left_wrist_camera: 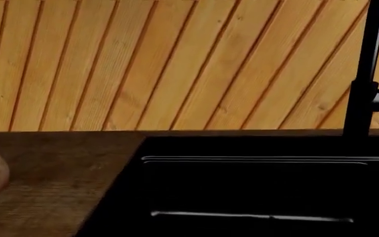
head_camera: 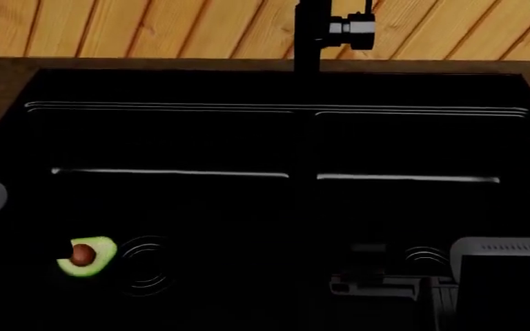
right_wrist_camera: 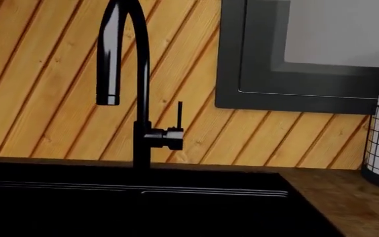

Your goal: Pick the rolling pin from the counter and place it in the sink

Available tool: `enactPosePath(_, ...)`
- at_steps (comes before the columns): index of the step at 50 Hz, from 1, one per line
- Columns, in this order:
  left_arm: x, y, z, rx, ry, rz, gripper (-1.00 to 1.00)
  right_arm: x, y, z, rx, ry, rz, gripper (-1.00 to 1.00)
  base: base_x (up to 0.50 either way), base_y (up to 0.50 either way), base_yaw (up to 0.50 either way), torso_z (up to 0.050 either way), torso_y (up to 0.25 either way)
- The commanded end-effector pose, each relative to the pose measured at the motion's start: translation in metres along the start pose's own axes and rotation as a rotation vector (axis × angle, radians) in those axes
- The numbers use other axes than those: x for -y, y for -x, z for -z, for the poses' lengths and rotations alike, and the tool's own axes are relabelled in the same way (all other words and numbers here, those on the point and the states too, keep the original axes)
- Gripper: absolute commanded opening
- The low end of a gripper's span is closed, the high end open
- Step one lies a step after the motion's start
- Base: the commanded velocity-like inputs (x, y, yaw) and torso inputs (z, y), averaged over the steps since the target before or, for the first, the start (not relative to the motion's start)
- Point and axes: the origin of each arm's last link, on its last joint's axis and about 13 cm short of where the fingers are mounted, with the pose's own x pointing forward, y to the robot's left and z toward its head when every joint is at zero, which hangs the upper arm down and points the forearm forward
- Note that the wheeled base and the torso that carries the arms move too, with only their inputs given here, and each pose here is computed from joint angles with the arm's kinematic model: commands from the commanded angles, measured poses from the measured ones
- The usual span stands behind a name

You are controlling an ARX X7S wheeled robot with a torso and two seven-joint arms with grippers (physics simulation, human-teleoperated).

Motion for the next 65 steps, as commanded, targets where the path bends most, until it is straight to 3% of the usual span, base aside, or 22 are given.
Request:
enactPosePath(1, -0.001, 0.001, -0.001, 0.006, 0.014, -0.010, 1.00, 0.003, 0.003, 0.000, 0.007, -0.014, 0.021, 1.00, 0.00, 0.00, 0.00, 0.000, 0.000)
enactPosePath(10, -0.010, 0.016, -0.005, -0.054, -0.026, -0.078, 1.00, 0.004, 0.003, 0.003, 0.006, -0.013, 0.016, 1.00, 0.00, 0.00, 0.00, 0.000, 0.000)
enactPosePath(15, -0.028, 0.033, -0.025, -0.081, -0.101, -0.159, 1.00, 0.004, 0.002, 0.006, 0.005, -0.016, 0.008, 1.00, 0.00, 0.00, 0.00, 0.000, 0.000)
enactPosePath(24, -0.057, 0.038, -0.056, -0.070, -0.114, -0.284, 1.00, 0.005, 0.001, 0.010, 0.001, -0.027, 0.004, 1.00, 0.00, 0.00, 0.00, 0.000, 0.001)
enactPosePath(30, -0.071, 0.039, -0.081, -0.058, -0.068, -0.344, 1.00, 0.005, 0.000, 0.011, -0.002, -0.027, 0.002, 1.00, 0.00, 0.00, 0.00, 0.000, 0.000)
enactPosePath(35, -0.084, 0.033, -0.091, -0.108, -0.046, -0.400, 1.00, 0.004, 0.000, 0.012, -0.007, -0.025, -0.002, 1.00, 0.00, 0.00, 0.00, 0.000, 0.000)
enactPosePath(36, -0.111, 0.018, -0.087, -0.194, 0.019, -0.501, 1.00, 0.003, -0.002, 0.012, -0.007, -0.020, -0.007, 1.00, 0.00, 0.00, 0.00, 0.000, 0.000)
enactPosePath(37, -0.114, 0.015, -0.084, -0.208, 0.024, -0.510, 1.00, 0.002, -0.002, 0.013, -0.010, -0.020, -0.007, 1.00, 0.00, 0.00, 0.00, 0.000, 0.000)
enactPosePath(42, -0.121, 0.011, -0.079, -0.194, 0.030, -0.550, 1.00, 0.002, -0.003, 0.013, -0.012, -0.021, -0.009, 1.00, 0.00, 0.00, 0.00, 0.000, 0.000)
enactPosePath(52, -0.133, -0.005, -0.075, -0.261, 0.034, -0.608, 1.00, 0.002, -0.003, 0.019, -0.021, -0.027, -0.012, 1.00, 0.00, 0.00, 0.00, 0.000, 0.000)
enactPosePath(65, -0.119, -0.043, -0.065, -0.382, -0.018, -0.550, 1.00, 0.000, -0.005, 0.024, -0.031, -0.031, -0.022, 1.00, 0.00, 0.00, 0.00, 0.000, 0.000)
